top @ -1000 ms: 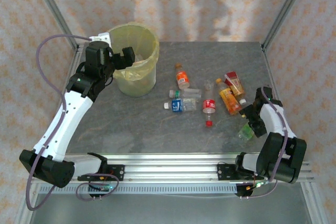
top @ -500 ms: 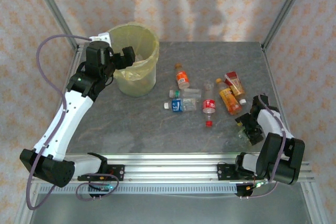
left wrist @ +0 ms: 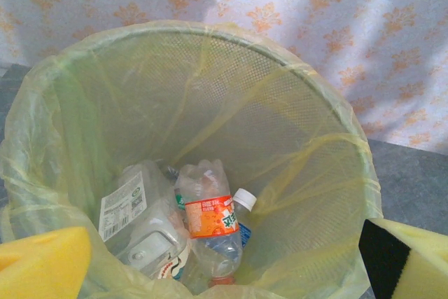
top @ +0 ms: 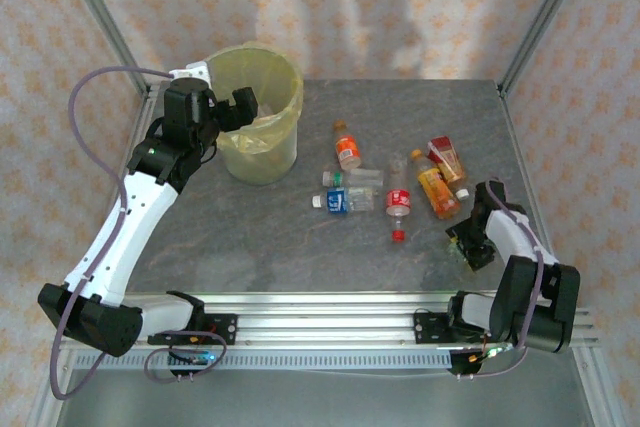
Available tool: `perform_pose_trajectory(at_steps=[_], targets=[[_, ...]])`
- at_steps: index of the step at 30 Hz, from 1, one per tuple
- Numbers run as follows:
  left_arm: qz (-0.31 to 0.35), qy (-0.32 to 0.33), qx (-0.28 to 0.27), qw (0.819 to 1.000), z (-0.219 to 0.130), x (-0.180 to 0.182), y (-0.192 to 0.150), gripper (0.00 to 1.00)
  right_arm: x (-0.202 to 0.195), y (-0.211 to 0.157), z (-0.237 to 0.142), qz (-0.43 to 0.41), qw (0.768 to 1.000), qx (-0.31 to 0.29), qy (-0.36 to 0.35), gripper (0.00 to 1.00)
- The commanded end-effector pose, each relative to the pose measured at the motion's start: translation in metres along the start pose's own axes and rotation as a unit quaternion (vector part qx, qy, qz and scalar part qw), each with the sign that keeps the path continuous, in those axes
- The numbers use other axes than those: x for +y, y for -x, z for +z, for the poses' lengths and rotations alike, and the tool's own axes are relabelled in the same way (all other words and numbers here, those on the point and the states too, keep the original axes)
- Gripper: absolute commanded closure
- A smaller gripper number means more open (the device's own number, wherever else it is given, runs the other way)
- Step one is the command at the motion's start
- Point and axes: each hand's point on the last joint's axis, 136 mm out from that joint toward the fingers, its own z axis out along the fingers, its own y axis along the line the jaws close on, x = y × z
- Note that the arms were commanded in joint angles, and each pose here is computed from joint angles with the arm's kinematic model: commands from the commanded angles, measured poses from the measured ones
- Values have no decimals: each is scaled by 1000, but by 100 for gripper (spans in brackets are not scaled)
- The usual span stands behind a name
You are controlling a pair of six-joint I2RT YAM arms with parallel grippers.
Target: Put the plastic bottles in the bin
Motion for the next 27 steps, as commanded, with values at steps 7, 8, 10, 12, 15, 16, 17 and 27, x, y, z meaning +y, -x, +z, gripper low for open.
perform_pose_trajectory(at_steps=[7, 8, 10, 12, 15, 16, 17, 27], targets=[[-20, -10, -19, 1000, -3, -5, 9, 0, 6, 15, -53, -27, 995, -86, 45, 52], [-21, -12, -20, 999, -3, -5, 9, 0, 8, 16, -60, -32, 994, -95, 54, 54], [-24, -16, -20, 999, -3, -7, 9, 0, 17, 18, -79, -49, 989, -114, 81, 55], [-28, -21, -18, 999, -1, -9, 9, 0, 30, 17, -97, -70, 982, -129, 115, 56], [-37, -35, -15, 999, 1, -14, 9, 0, 57, 13, -127, -109, 966, -153, 178, 58], [-39, -42, -14, 998, 1, -17, 9, 0, 68, 10, -137, -127, 957, -162, 204, 58], [-42, -47, -13, 998, 2, -19, 9, 0, 78, 7, -146, -142, 949, -169, 224, 58], [-56, -121, 2, 991, 1, -49, 10, 0, 183, -57, -216, -346, 838, -227, 354, 57]])
